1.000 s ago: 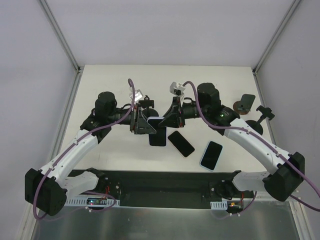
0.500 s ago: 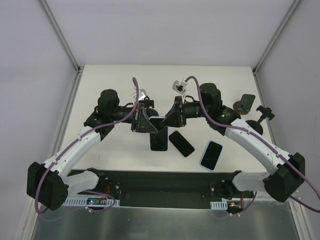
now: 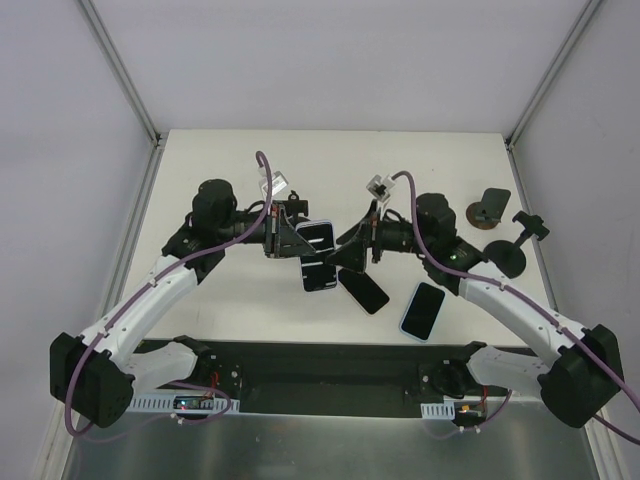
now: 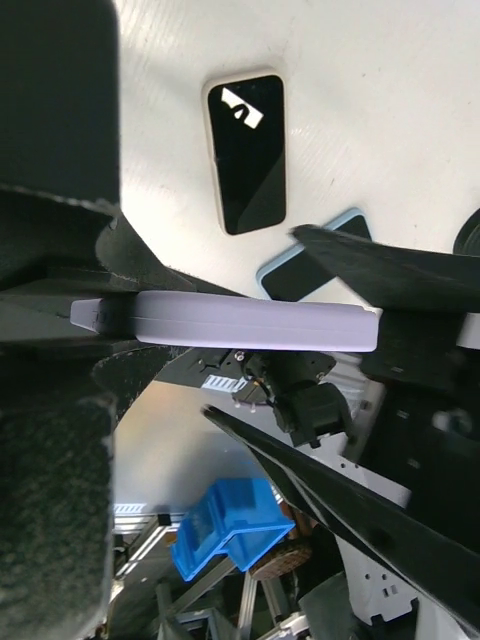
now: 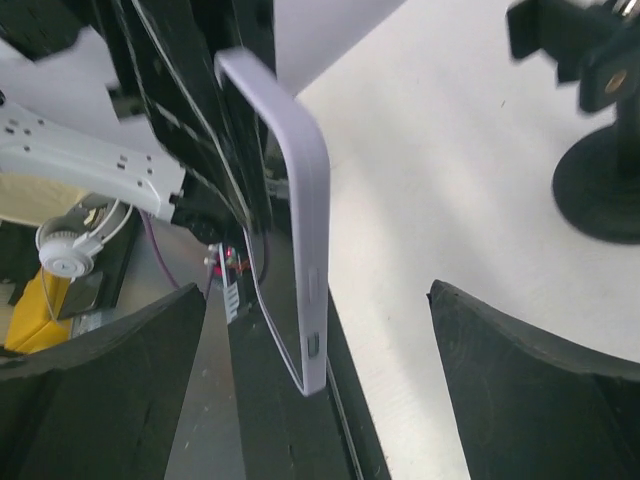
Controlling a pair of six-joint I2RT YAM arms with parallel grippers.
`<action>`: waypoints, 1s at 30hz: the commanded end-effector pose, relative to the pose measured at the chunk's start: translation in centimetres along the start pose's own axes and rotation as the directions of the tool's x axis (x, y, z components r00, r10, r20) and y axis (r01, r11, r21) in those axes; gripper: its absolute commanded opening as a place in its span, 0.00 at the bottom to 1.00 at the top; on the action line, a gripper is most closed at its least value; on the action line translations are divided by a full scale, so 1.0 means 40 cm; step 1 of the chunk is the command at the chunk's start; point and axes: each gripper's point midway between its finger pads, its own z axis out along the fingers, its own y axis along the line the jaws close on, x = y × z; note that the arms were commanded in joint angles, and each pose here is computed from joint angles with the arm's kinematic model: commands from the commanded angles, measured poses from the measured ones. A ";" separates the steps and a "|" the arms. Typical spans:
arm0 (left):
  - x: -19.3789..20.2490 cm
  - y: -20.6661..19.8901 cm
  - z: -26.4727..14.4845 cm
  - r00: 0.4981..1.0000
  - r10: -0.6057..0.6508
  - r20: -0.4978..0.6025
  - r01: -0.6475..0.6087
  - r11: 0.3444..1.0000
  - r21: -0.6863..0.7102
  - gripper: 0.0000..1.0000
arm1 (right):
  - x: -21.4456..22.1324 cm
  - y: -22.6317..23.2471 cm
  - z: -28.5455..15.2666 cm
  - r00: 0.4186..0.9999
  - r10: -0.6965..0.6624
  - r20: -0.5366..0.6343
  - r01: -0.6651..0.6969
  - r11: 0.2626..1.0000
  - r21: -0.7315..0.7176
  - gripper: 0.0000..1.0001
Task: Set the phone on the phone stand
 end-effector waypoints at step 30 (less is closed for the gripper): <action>-0.090 -0.140 -0.023 0.989 0.076 0.123 -0.098 0.979 0.177 0.41 | 0.043 0.172 0.028 0.987 -0.089 0.131 0.132 0.920 -0.368 0.01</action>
